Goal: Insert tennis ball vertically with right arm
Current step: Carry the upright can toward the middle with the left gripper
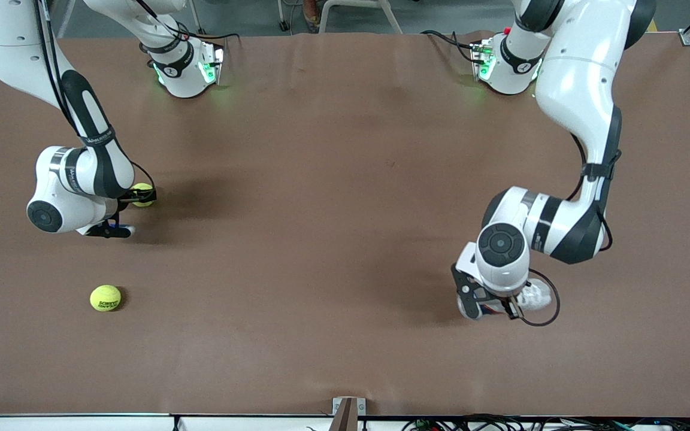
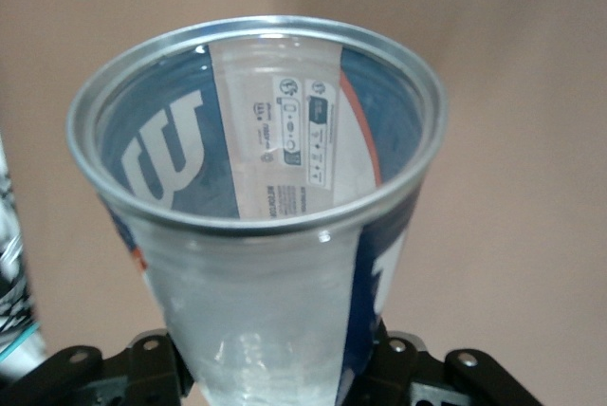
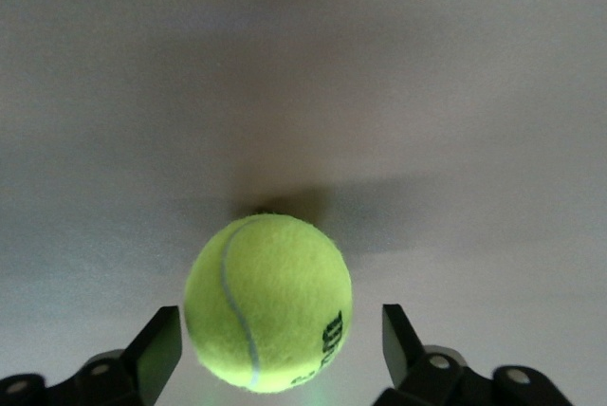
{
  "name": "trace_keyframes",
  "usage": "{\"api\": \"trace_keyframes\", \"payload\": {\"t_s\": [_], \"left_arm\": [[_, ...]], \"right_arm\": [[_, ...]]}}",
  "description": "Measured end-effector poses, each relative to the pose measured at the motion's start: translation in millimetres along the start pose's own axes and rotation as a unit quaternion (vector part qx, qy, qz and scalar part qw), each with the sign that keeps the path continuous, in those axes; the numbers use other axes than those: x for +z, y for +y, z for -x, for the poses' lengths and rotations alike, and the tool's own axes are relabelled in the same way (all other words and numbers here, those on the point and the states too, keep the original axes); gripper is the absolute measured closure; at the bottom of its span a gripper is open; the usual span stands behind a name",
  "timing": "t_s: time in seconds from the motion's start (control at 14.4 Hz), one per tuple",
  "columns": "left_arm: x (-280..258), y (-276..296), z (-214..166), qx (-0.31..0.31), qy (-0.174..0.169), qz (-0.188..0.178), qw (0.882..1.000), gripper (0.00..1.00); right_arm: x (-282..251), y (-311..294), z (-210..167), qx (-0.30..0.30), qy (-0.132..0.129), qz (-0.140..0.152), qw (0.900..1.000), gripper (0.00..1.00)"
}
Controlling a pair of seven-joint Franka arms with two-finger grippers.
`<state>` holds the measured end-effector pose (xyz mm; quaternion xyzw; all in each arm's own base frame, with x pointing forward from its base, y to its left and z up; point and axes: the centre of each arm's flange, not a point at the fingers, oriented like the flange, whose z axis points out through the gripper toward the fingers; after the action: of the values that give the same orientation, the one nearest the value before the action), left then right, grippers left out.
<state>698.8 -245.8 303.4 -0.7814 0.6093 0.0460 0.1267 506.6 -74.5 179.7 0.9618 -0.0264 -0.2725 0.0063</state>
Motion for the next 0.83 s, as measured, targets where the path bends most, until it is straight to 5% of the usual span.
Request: {"api": "trace_keyframes", "payload": {"t_s": [0.28,0.49,0.83], "left_arm": [[-23,17,-16,-0.02,0.105,0.089,0.99,0.37],[-24,25,-27,-0.037,0.16,0.128,0.978,0.34],[-50,67,-87,-0.004,0.244,0.122,0.962,0.34]], "right_arm": [[-1,0,0,0.002,-0.001,-0.003,1.0,0.36],[-2,0,0,0.007,0.0,-0.013,1.0,0.39],[-34,-2,-5,0.009,-0.004,-0.026,1.0,0.39]]}}
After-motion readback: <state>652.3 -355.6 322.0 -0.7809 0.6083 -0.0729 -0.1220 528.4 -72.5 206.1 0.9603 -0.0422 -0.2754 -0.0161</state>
